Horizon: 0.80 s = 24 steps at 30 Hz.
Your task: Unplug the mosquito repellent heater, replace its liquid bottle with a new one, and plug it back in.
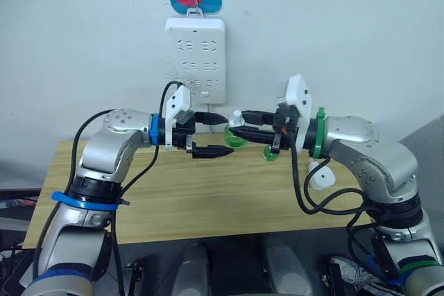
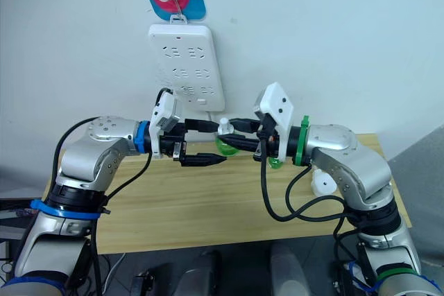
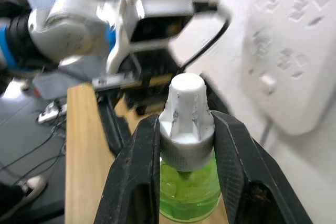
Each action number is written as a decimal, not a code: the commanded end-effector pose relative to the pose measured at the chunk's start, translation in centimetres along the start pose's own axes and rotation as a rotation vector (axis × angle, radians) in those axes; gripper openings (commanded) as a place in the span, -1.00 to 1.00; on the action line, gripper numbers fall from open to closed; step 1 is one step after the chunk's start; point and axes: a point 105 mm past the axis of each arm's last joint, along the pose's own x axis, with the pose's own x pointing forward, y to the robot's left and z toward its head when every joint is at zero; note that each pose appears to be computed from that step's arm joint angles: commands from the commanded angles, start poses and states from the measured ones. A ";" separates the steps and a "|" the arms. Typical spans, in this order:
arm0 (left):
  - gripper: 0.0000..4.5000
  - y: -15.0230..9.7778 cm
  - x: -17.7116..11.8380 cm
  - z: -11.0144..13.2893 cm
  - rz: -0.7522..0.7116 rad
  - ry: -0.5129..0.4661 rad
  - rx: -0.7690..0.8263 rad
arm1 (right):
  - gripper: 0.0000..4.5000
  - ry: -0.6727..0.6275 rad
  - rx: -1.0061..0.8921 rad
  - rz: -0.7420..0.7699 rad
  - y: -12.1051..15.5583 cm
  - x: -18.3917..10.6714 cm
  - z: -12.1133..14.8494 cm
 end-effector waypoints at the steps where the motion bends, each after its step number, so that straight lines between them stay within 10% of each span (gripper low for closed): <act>1: 1.00 -0.9 0.4 1.5 -0.003 -0.057 0.017 | -0.54 -0.046 -0.030 -0.002 0.7 -0.3 1.3; 11: 1.00 -1.7 1.6 2.2 -0.075 -0.057 0.101 | -0.54 -0.038 -0.027 0.026 1.3 -0.1 1.3; 19: 0.06 -1.9 2.0 2.4 -0.099 -0.088 0.104 | -0.54 -0.031 -0.020 0.037 1.6 -0.1 1.2; 24: 0.01 -2.3 2.0 2.5 -0.115 -0.083 0.156 | -0.54 -0.009 -0.007 0.070 1.9 -0.3 0.7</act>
